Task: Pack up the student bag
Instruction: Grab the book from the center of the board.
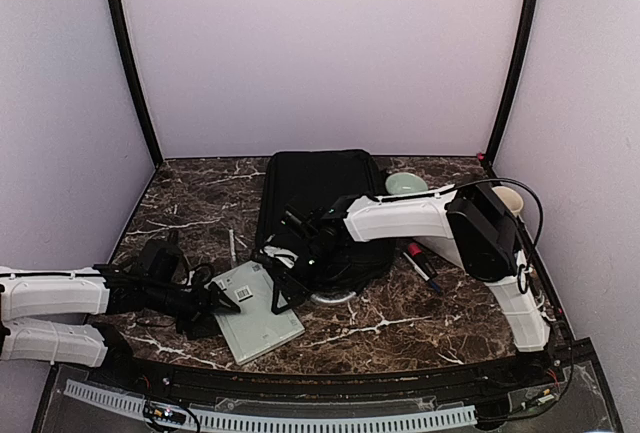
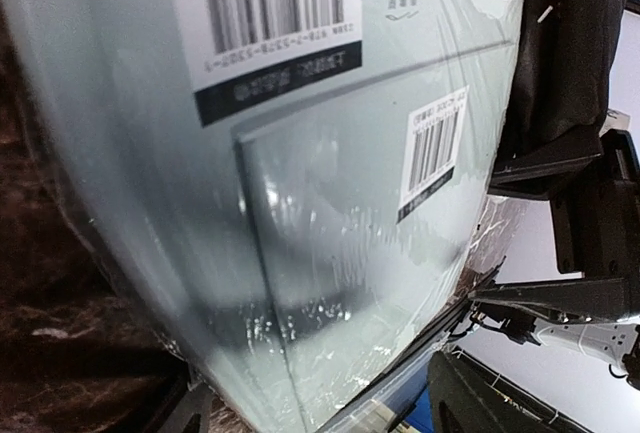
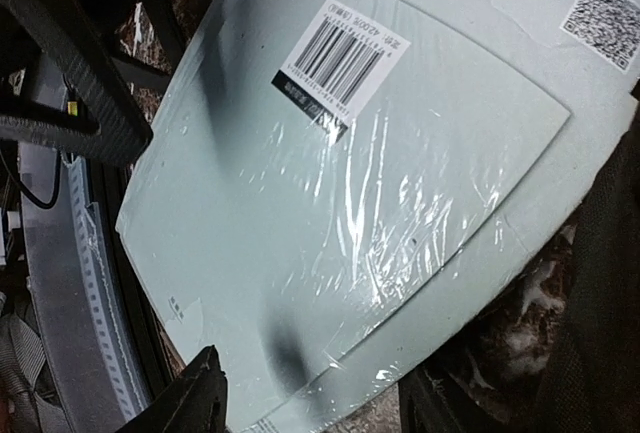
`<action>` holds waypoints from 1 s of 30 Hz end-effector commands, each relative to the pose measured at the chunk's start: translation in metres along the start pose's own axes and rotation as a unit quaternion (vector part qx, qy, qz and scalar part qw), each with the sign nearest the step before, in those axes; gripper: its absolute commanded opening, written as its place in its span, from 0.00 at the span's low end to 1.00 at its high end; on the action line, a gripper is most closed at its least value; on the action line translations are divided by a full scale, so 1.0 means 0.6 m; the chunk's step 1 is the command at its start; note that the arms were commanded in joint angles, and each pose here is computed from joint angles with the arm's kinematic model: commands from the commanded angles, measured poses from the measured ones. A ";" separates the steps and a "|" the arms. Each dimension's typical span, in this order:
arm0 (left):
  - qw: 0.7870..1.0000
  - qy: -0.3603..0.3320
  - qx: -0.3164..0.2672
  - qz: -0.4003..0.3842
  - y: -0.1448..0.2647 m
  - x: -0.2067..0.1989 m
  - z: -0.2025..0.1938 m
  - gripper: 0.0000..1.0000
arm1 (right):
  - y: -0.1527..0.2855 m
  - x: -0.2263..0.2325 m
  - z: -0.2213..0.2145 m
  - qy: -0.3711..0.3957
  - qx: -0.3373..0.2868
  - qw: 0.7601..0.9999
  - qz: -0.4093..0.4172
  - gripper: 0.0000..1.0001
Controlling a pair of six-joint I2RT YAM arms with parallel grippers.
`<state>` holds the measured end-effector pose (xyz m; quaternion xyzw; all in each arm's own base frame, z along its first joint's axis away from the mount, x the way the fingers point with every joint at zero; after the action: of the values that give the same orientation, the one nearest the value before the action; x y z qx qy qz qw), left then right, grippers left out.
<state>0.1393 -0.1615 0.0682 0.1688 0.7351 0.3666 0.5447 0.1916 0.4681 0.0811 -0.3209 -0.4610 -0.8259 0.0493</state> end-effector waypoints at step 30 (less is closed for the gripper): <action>0.993 -0.018 -0.008 0.121 -0.108 0.046 0.012 0.76 | 0.142 0.016 0.008 0.007 -0.062 0.997 -0.052 0.63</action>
<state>0.1621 -0.2322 0.0622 0.1911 0.7223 0.3020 0.5921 0.2366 0.4341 0.1385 -0.2797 -0.4315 -0.8562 -0.0503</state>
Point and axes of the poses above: each gripper's point midway between its finger pads, its own y axis back along the fingers, its own x axis along the line the jaws close on, z = x × y, the point moved 5 cm from there along y, back along the fingers, and after that the axes turned 1 degree about -y, right-handed, at the moved point
